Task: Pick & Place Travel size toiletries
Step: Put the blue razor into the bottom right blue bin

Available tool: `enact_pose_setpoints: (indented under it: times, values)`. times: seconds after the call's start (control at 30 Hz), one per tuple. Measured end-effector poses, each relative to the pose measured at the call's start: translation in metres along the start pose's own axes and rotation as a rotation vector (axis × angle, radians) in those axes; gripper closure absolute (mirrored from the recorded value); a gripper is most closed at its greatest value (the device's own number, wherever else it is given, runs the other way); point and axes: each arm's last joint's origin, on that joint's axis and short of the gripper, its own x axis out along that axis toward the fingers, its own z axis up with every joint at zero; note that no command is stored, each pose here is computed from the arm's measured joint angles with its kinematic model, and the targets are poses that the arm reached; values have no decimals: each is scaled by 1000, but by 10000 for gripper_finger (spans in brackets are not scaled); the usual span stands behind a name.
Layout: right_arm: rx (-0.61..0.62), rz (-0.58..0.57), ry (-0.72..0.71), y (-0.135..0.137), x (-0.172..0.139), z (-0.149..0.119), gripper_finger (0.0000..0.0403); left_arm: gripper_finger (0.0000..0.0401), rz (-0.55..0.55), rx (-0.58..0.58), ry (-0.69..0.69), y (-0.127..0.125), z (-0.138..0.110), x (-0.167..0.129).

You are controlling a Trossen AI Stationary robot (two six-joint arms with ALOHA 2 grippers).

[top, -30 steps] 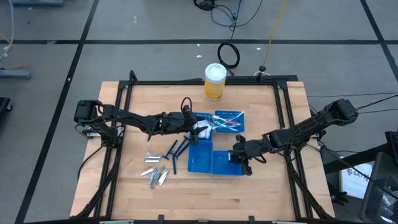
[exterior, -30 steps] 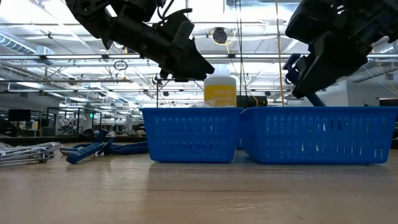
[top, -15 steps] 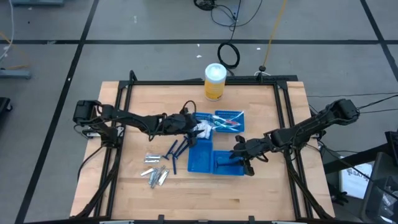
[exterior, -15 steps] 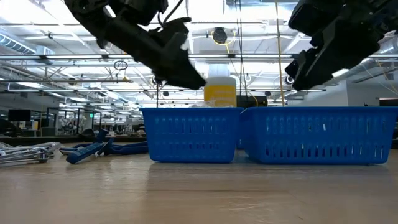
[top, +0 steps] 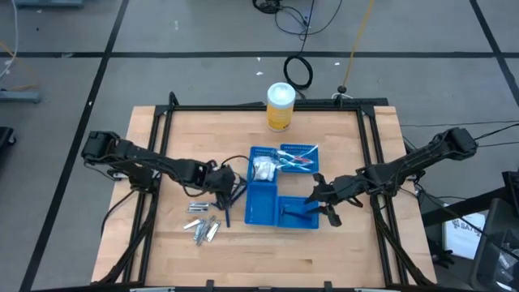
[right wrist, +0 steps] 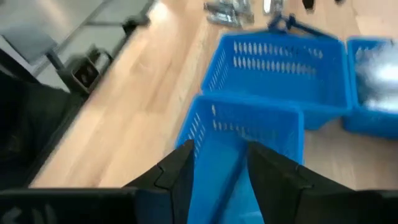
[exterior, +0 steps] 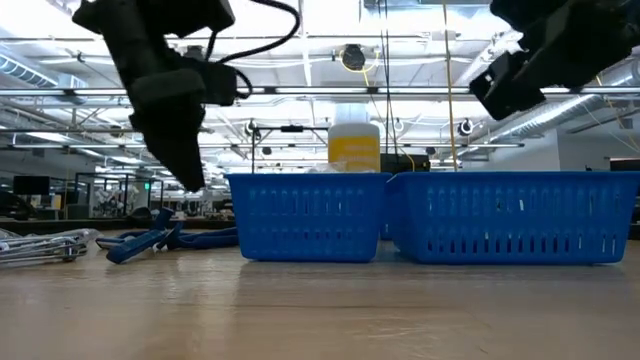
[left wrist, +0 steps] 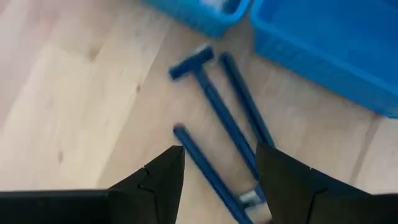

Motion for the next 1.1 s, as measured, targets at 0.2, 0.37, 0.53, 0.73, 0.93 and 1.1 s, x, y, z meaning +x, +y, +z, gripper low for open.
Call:
enact_pose_setpoints:
  times: [0.2, 0.37, 0.53, 0.73, 0.93, 1.1]
  values:
    - [14, -24, -10, -6, 1, -2, 267, 206, 72, -109, 56, 1, -6, 13]
    - [13, -23, -51, -8, 1, 2, 267, 206, 90, -121, 86, 2, -5, 33]
    - [2, -22, -49, -8, 1, 2, 267, 206, 98, -153, 163, 7, -7, 52]
    - [1, -22, -47, -8, 1, 2, 270, 206, 86, -198, 210, 11, -7, 57]
    - [1, -22, -47, -8, 1, 2, 269, 265, 103, -241, 242, 16, -8, 58]
    - [1, -22, -47, -8, 1, 2, 272, 369, 116, -245, 254, 21, -7, 58]
